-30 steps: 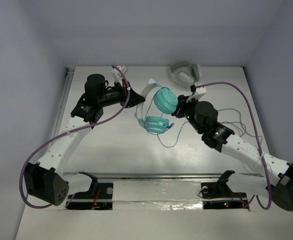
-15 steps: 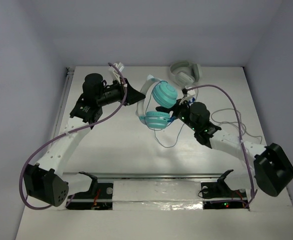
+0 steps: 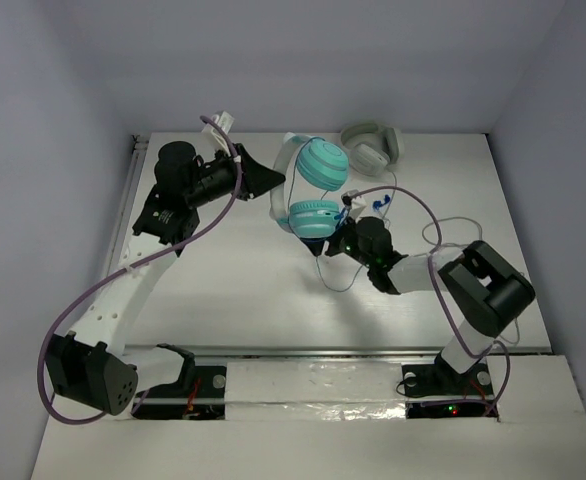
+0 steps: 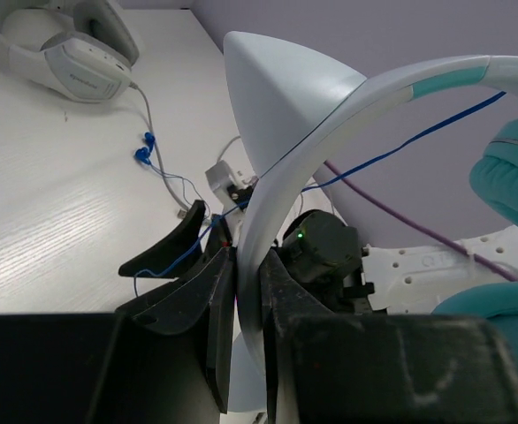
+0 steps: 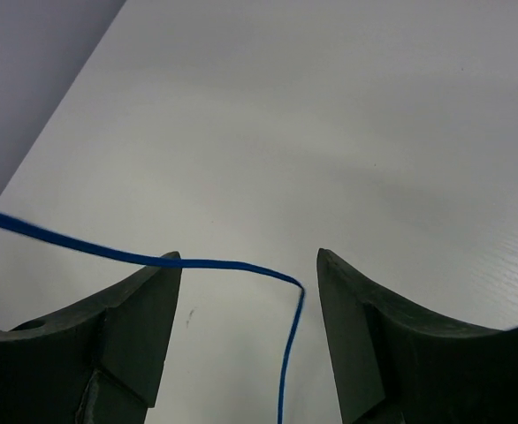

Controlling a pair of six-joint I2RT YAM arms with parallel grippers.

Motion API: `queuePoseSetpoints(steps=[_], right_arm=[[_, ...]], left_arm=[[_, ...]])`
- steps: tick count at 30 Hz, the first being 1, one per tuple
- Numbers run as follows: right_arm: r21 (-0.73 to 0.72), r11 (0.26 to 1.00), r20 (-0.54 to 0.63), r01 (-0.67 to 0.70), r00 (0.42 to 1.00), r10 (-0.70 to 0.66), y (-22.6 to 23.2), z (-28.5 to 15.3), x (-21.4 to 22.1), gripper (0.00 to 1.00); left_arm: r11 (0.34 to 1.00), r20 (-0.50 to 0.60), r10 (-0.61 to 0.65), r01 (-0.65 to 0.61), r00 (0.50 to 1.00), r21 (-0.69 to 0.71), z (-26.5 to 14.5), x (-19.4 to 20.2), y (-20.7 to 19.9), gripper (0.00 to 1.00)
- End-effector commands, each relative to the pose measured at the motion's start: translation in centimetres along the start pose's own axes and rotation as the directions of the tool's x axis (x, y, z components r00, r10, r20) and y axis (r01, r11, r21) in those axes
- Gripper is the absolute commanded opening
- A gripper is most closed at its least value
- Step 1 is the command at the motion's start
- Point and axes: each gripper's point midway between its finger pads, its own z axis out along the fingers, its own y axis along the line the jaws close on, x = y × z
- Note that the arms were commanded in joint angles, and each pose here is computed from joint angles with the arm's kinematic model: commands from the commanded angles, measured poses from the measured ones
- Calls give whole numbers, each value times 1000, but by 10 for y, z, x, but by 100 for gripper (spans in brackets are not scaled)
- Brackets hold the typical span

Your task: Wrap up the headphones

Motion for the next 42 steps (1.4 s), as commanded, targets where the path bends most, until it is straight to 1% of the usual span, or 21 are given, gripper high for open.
queuePoseSetpoints(steps=[1,9,15,17,18,19,20,22,24,25,27,28,30,31,33,35,37,39,40,41,42], right_arm=[[-42,999,108,-11,994,16,4,10,-19,68],[38,998,86,-55,995,52,-19,8,4,64],[-52,993,30,-109,993,110,8,3,29,50],[-53,991,-3,-121,993,121,12,4,41,41],[-73,989,-25,-127,992,125,18,3,46,35],[-92,987,-36,-134,991,132,22,3,46,21],[-118,983,-44,-140,990,136,32,-2,48,16],[-152,976,-48,-154,988,148,48,-10,47,5],[-154,976,-61,-157,987,149,55,-14,49,0],[-146,977,-99,-157,985,144,59,-18,60,0],[-145,978,-109,-147,985,132,72,-22,57,0],[-116,984,-167,-135,979,114,76,-28,74,0],[-121,987,-188,-104,979,80,91,-37,75,0],[-95,991,-233,-93,970,68,90,-44,87,0],[-89,994,-268,-68,963,42,101,-54,96,0],[-42,998,-302,-37,953,22,101,-61,99,0],[-23,1000,-378,13,926,-21,106,-75,115,0],[-26,999,-357,42,933,-48,123,-80,98,0],[-19,997,-397,73,915,-75,126,-92,105,0],[-21,997,-360,73,930,-76,137,-93,87,0],[-22,996,-359,81,930,-84,142,-97,81,0]], left_arm=[[993,136,51,-66,989,102,-13,-45,-46,0],[994,172,56,-72,984,86,-16,-57,-48,0],[999,223,21,-30,975,40,-19,-65,-34,0],[1000,251,14,-18,968,15,-19,-68,-29,0],[1000,266,6,-9,964,10,-22,-71,-30,0],[1000,278,7,-8,960,2,-23,-72,-29,0],[999,305,7,3,952,-32,-24,-75,-23,0],[997,358,7,21,934,-74,-31,-82,-18,0],[993,403,14,33,915,-110,-37,-88,-13,0],[990,427,12,50,904,-133,-41,-92,-8,0],[976,477,16,89,879,-196,-47,-95,8,0],[961,506,19,123,862,-246,-51,-94,23,0],[945,543,39,146,839,-293,-58,-95,35,0],[933,553,47,160,832,-321,-61,-94,43,0],[903,580,77,189,811,-385,-68,-93,60,0],[863,603,108,226,791,-451,-76,-91,80,0],[832,598,135,238,790,-501,-79,-86,94,0],[782,571,172,242,803,-575,-84,-80,111,0],[756,551,179,245,815,-607,-87,-73,119,0],[729,548,195,253,813,-635,-93,-70,126,0],[714,543,211,252,813,-654,-98,-68,128,0]])
